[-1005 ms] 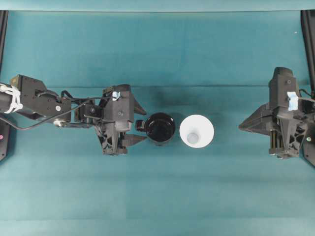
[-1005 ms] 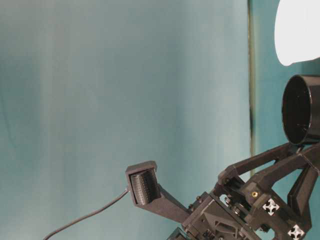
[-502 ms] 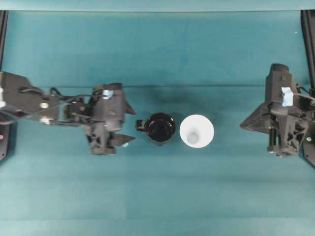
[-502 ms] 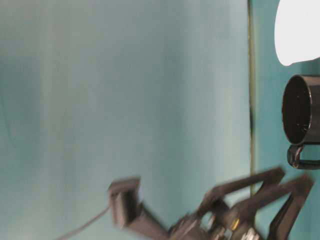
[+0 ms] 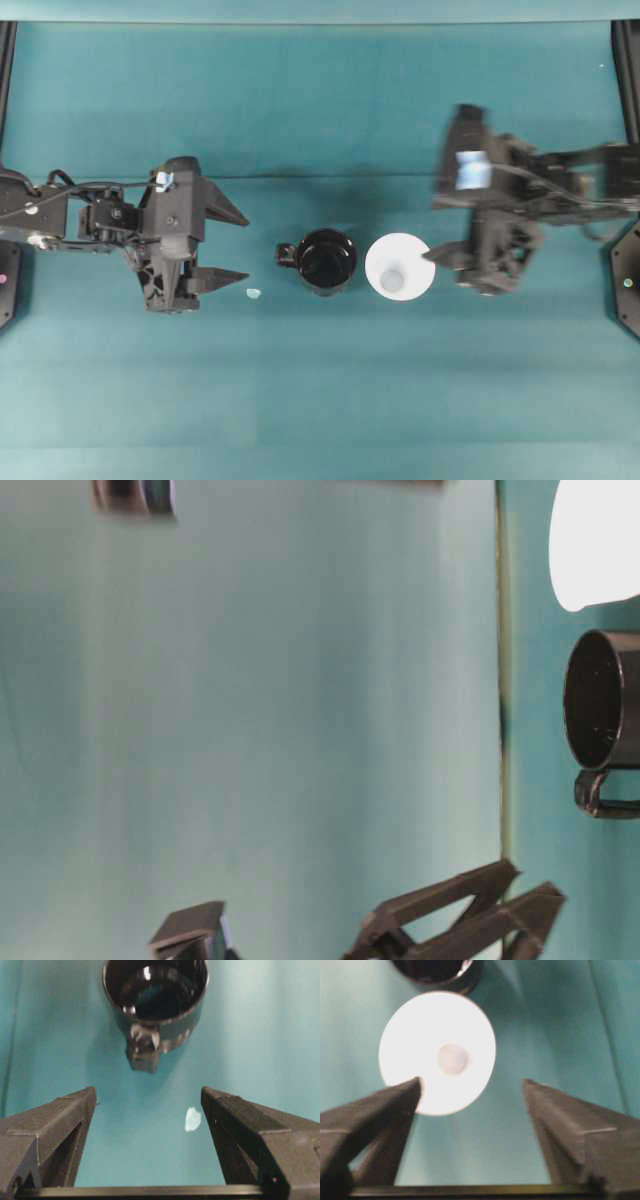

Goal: Put a paper cup into the cup holder on your left arm.
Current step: 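Move the right gripper over the white paper cup and grasp its rim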

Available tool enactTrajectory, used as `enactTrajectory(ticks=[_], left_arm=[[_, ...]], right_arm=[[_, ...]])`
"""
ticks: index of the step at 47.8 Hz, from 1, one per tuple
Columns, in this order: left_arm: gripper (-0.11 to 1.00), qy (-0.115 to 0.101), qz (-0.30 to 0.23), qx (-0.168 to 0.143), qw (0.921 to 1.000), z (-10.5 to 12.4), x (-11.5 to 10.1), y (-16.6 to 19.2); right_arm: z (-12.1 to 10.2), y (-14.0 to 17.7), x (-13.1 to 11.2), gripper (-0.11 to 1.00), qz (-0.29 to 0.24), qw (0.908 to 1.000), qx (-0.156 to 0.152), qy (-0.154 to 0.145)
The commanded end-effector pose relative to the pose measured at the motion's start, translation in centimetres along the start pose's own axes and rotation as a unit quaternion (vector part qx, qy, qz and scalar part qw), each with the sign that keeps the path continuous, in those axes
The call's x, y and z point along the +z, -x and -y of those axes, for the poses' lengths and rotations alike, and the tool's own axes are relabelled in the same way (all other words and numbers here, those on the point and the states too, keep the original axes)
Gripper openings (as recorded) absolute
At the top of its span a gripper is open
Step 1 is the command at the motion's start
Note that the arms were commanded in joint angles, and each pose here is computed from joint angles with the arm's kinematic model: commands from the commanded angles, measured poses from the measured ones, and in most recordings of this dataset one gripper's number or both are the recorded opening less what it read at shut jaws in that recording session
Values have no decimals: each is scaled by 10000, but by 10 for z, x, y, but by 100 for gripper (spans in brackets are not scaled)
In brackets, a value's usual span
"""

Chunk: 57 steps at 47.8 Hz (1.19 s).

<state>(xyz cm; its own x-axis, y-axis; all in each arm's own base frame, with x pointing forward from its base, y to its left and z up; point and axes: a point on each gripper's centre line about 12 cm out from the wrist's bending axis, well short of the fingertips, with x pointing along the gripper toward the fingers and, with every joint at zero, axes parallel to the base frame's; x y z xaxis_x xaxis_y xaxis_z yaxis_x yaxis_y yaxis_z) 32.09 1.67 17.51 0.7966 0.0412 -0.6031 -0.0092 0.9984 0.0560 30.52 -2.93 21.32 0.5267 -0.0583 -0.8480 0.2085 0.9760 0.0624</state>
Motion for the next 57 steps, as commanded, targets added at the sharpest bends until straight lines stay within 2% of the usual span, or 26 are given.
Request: enactTrajectory(ticks=[1, 8, 17, 33, 45, 57], left_arm=[[89, -32, 108, -5, 9999, 1, 5, 4], [89, -46, -67, -32, 10000, 2, 1, 4], [89, -75, -187, -75, 9998, 5, -2, 4], [89, -72, -179, -80, 9998, 6, -2, 4], [88, -72, -186, -81, 9998, 6, -3, 4], [88, -77, -178, -86, 9998, 6, -2, 4]], right_arm=[[-1, 0, 20, 94, 40, 9999, -65, 94], [-1, -6, 31, 91, -24, 9999, -103, 109], [0, -8, 30, 91, -92, 9999, -117, 87], [1, -45, 13, 91, -602, 9980, -174, 54], [9, -69, 4, 90, -728, 9971, -225, -33], [13, -74, -4, 88, -803, 9964, -247, -122]])
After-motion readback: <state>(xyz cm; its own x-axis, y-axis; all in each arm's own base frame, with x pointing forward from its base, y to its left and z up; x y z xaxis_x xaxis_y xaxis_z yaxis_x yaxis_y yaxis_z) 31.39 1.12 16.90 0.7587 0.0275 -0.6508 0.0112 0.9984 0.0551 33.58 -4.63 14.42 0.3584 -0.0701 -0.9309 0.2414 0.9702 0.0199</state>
